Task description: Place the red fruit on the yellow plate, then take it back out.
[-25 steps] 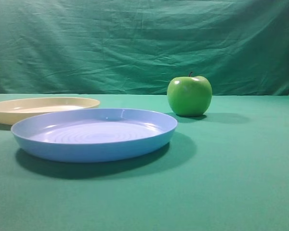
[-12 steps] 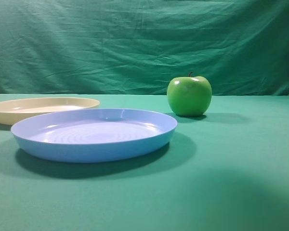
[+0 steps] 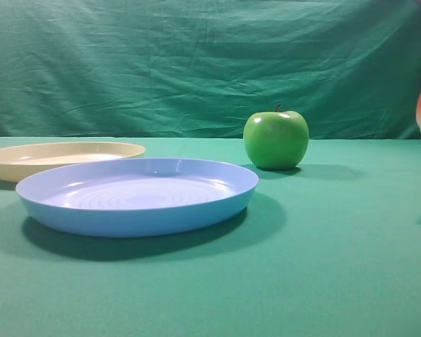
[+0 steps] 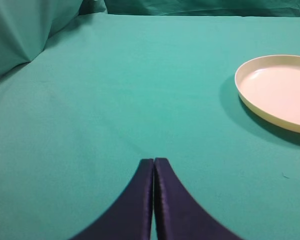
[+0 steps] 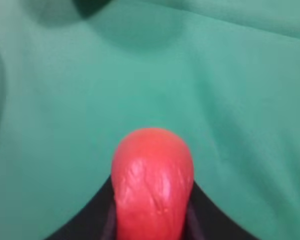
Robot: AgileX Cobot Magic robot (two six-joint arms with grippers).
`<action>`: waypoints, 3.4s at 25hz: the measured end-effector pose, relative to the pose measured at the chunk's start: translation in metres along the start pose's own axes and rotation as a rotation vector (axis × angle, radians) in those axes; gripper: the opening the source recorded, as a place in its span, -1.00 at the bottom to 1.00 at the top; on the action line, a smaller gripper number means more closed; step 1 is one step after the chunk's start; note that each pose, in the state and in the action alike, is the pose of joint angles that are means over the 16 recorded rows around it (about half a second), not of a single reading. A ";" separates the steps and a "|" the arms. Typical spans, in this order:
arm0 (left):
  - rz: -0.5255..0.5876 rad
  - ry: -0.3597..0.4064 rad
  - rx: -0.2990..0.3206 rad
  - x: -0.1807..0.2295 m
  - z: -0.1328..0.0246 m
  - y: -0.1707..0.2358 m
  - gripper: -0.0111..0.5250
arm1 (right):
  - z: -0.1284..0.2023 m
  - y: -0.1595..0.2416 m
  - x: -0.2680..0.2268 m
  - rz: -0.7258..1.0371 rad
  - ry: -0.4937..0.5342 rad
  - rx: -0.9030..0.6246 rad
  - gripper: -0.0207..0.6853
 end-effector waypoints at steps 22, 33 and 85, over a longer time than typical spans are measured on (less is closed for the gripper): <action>0.000 0.000 0.000 0.000 0.000 0.000 -0.96 | -0.009 -0.055 -0.069 -0.063 -0.019 -0.007 0.15; 0.000 0.000 0.000 0.000 0.000 0.000 -0.96 | 0.002 -0.046 -0.188 -0.258 0.006 -0.047 -0.86; 0.000 0.000 0.000 0.000 0.000 0.000 -0.96 | 0.015 0.142 -0.141 -0.719 0.436 0.058 -0.94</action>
Point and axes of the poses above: a point on each arm's last joint axis where the gripper is mounted, x pointing out along that axis toward the gripper, z along the wrist's bending axis when the last joint is at zero, y = z × x, the point moved 2 cm from there along x, pointing out along that axis toward the gripper, and after that the axes turned 11 degrees about -x, right-handed, at the moved point
